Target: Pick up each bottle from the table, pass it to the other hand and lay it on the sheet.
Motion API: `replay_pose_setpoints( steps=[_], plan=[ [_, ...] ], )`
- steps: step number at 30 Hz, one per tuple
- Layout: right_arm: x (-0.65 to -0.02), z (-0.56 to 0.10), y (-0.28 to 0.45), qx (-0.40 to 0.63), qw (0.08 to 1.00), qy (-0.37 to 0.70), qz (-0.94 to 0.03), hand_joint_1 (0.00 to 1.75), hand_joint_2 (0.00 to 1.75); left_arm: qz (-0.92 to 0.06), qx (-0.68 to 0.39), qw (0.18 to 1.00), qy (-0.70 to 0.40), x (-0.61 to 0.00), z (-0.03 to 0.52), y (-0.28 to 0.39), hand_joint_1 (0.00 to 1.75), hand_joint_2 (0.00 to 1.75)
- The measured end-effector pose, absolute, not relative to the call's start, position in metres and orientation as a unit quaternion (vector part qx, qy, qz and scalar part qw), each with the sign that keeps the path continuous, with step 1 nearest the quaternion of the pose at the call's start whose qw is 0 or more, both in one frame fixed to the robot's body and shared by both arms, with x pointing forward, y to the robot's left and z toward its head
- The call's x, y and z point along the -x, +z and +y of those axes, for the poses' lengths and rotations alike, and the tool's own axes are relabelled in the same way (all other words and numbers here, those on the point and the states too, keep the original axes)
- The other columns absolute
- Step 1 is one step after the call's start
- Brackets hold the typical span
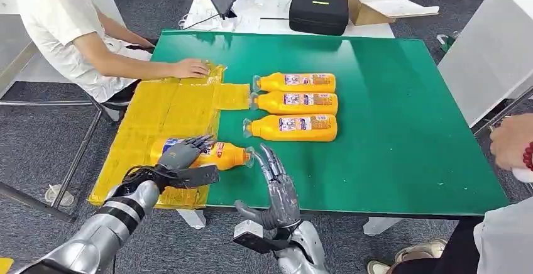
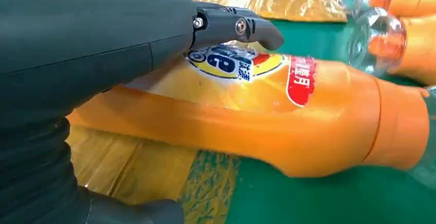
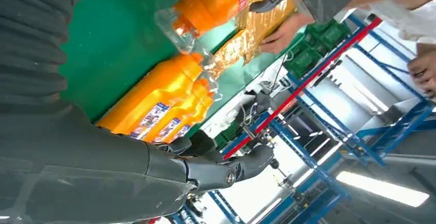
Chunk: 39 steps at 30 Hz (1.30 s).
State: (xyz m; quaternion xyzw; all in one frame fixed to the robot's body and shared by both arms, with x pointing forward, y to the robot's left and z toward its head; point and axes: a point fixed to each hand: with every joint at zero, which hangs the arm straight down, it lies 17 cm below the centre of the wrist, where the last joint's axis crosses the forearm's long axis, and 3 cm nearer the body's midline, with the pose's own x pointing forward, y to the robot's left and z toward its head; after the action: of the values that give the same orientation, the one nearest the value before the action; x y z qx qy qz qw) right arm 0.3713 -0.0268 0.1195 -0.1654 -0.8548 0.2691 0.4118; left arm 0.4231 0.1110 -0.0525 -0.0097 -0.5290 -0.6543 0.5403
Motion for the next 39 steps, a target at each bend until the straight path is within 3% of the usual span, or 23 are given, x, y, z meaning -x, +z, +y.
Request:
replay_pose_setpoints(
  steps=[20, 30, 34, 35, 37, 39],
  plan=[
    [-0.369, -0.019, 0.114, 0.156, 0.405, 0.288, -0.853, 0.0, 1.75, -0.569, 0.033, 0.544, -0.616, -0.421, 0.107, -0.042, 0.0, 1.75],
    [-0.358, -0.031, 0.107, 0.17, 0.411, 0.286, -0.849, 0.0, 1.75, -0.714, 0.009, 0.532, -0.455, -0.412, 0.059, 0.017, 0.0, 1.75],
    [-0.363, -0.051, 0.108, 0.157, 0.458, 0.22, -0.847, 0.0, 1.75, -0.74, 0.045, 0.542, -0.395, -0.398, 0.042, 0.045, 0.0, 1.75],
    [-0.367, -0.059, 0.103, 0.119, 0.502, 0.169, -0.84, 0.0, 0.0, -0.746, 0.06, 0.546, -0.376, -0.395, 0.039, 0.054, 0.0, 1.75],
    [-0.371, -0.064, 0.092, -0.002, 0.578, 0.066, -0.814, 0.0, 0.0, -0.757, 0.079, 0.543, -0.355, -0.386, 0.033, 0.069, 0.0, 1.75],
    [-0.369, -0.061, 0.095, -0.086, 0.593, 0.017, -0.8, 0.0, 0.0, -0.77, 0.106, 0.537, -0.328, -0.377, 0.029, 0.085, 0.0, 1.75]
  ],
)
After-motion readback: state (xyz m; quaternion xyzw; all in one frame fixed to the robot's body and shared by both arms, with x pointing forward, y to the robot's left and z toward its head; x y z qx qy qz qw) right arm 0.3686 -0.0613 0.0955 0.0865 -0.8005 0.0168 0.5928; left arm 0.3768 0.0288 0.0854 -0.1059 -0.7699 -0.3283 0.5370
